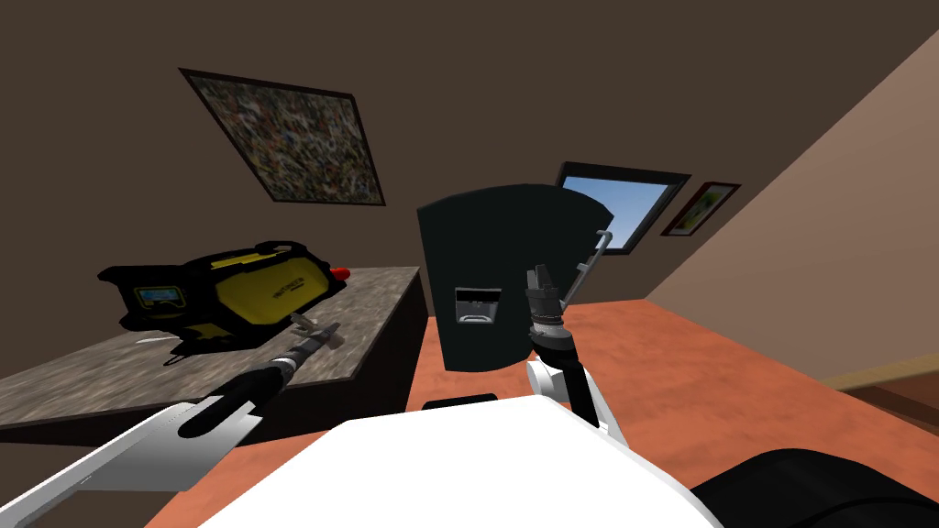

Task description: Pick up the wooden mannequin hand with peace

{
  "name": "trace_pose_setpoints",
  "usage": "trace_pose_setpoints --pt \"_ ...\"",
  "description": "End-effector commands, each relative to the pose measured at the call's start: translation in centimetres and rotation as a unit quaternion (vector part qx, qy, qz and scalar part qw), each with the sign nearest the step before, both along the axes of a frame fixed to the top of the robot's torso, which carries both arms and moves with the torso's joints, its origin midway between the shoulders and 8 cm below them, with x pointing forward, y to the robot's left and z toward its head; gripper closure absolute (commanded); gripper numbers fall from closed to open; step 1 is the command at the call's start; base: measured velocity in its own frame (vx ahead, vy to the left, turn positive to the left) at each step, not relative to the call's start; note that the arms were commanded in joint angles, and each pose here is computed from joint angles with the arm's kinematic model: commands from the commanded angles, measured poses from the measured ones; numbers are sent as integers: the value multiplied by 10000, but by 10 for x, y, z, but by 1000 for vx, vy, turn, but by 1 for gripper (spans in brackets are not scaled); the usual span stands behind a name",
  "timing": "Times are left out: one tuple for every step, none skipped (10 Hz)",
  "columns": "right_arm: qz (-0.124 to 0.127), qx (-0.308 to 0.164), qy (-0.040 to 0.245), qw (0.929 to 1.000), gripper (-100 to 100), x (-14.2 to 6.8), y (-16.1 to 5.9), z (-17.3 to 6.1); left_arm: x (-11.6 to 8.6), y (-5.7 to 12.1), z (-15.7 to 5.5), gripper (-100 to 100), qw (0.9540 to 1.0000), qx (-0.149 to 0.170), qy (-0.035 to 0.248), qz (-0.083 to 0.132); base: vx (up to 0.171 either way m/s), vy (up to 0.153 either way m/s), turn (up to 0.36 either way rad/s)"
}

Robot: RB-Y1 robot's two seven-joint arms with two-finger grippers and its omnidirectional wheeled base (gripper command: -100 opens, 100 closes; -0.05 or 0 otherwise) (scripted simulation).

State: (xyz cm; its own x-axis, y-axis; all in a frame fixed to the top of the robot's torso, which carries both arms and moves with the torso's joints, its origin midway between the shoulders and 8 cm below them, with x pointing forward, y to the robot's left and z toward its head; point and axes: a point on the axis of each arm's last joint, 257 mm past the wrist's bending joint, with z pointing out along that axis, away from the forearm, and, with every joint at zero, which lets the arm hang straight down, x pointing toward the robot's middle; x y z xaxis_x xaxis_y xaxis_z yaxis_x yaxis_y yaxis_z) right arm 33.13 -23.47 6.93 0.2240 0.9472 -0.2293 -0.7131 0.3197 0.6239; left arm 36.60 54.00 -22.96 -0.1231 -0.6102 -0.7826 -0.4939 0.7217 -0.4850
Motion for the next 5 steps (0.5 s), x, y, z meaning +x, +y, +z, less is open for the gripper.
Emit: trace_pose_setpoints --pt "0 0 0 10000 0 0 0 0 9 2 -9 -100 10000 -35 18 21 -36 -33 0" --pt "0 0 0 10000 0 0 0 0 7 12 -15 -100 9999 -21 78 119 -8 -10 -3" --pt "0 -1 0 10000 0 0 0 0 24 -1 -15 -100 9998 -124 12 -128 -40 -33 19" --pt "0 0 0 10000 0 0 0 0 28 -1 -20 -100 9998 -144 42 -125 -50 -50 7" --pt "0 0 0 10000 0 0 0 0 31 6 -20 -100 9999 -126 30 -58 -25 -29 0"
